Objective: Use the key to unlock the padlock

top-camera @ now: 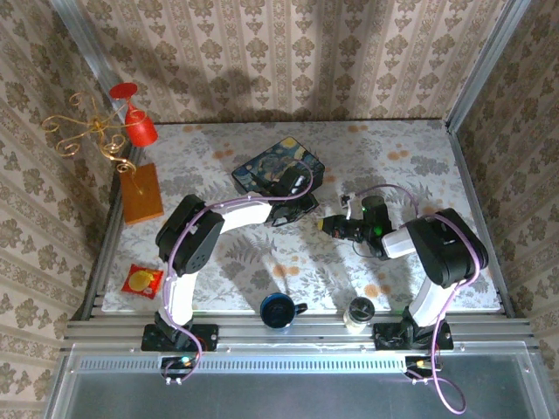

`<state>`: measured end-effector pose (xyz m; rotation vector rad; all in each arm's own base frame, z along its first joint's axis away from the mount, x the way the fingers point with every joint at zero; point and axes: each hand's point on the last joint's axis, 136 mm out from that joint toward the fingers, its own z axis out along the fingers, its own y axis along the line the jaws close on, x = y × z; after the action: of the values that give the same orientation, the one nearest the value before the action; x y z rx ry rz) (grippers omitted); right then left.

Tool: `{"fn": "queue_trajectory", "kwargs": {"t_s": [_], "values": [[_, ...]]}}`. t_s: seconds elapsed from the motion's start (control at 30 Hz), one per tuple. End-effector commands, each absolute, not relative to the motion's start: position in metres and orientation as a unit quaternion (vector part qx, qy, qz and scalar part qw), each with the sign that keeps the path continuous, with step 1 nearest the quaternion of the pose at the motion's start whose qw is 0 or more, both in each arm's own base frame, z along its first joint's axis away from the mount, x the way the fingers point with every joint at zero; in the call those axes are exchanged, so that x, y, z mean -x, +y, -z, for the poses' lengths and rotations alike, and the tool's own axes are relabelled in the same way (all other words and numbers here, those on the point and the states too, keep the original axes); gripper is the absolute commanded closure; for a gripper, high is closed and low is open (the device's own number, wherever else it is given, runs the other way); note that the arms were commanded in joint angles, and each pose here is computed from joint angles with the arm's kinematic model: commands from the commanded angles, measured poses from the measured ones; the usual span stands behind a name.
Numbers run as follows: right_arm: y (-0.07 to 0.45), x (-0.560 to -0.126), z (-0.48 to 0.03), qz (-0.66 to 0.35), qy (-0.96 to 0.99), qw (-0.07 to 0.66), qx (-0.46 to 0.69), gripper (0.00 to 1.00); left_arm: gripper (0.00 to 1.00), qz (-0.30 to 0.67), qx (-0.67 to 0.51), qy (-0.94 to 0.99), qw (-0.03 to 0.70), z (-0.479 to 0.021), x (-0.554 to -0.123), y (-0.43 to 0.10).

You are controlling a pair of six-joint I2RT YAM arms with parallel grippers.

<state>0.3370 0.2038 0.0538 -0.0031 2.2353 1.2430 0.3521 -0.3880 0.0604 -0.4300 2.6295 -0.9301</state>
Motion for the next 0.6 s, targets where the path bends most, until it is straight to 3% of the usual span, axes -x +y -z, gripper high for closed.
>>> {"fn": "queue_trajectory", "kwargs": {"t_s": [0.0,0.57], "values": [[0.205,-0.348,-0.064,-0.48,0.818,0.316,0.015,1.0,0.74,0.364,0.151,0.903,0.175,-0.092,-0.356,-0.395],[0.201,-0.359,-0.066,-0.5,0.79,0.355,0.014,1.0,0.74,0.367,0.162,0.9,0.174,-0.093,-0.36,-0.394]]}}
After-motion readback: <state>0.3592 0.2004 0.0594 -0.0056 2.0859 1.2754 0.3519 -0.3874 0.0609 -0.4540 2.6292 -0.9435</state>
